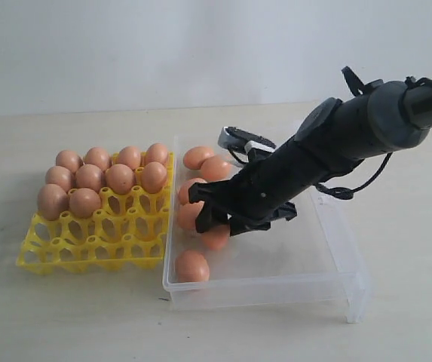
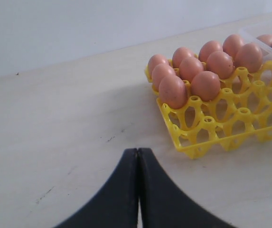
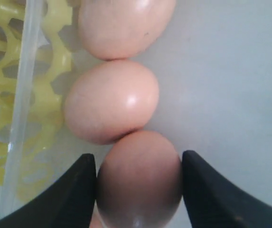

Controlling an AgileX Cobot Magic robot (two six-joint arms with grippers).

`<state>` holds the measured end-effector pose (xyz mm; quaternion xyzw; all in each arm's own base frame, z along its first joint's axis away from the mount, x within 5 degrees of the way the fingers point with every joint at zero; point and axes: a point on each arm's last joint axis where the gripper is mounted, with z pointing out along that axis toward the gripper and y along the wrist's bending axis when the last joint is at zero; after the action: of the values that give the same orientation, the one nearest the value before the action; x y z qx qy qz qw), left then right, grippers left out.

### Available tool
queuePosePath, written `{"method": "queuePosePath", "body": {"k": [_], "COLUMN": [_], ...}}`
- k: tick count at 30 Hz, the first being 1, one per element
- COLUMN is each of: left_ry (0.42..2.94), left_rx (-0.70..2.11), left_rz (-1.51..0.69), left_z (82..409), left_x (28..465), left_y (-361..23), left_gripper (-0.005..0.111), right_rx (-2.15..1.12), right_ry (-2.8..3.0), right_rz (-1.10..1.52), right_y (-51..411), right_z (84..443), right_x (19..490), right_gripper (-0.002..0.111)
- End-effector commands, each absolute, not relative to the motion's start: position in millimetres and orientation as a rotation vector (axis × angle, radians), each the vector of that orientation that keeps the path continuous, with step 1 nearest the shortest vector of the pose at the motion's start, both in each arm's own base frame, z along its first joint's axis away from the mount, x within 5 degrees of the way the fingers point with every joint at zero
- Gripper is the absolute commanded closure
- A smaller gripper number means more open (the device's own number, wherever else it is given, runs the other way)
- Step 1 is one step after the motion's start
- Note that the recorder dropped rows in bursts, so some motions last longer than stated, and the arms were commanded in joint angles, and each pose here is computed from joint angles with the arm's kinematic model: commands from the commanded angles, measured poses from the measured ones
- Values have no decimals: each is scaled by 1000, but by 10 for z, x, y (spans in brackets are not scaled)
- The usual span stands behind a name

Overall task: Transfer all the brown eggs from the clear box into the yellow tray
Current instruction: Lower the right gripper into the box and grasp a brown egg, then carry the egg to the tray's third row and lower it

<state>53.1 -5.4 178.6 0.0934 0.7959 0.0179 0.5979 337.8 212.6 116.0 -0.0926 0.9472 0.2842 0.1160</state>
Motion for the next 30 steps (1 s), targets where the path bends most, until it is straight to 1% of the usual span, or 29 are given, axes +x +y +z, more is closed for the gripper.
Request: {"method": "queuePosePath", "body": {"k": [1,5,8,10,12,19,25,30], "left_ry": [1831,1831,1831,1831,1831,1831,1831,1831], "left_rx": [217,217,217,217,217,217,217,217], "left_rz": [38,38,38,38,38,38,38,38], "left_z": [1808,1808,1808,1808,1808,1808,1808,1808], "left_x": [528,528,528,528,528,528,528,528], "left_y": [-56,-56,-56,-56,-56,-56,-56,-56], "left_gripper": [107,107,107,107,107,107,107,107], "right_rx": [-360,-466,-530,-566,-623,-564,-693,-746], "right_ry": [2557,2312,2150,2088,2033,1978,2020,2111], "right_rz": [700,582,537,533,520,567,578,562], "right_y": [2069,2151,2358,2521,2699,3078,3453,3611], "right_z": [1651,2177,2416,2460,2435,2132,1898,1660], "right_x": [3452,3377,3245,3148,3052,3012,3177,3289], "right_gripper": [108,108,108,108,108,108,108,108]}}
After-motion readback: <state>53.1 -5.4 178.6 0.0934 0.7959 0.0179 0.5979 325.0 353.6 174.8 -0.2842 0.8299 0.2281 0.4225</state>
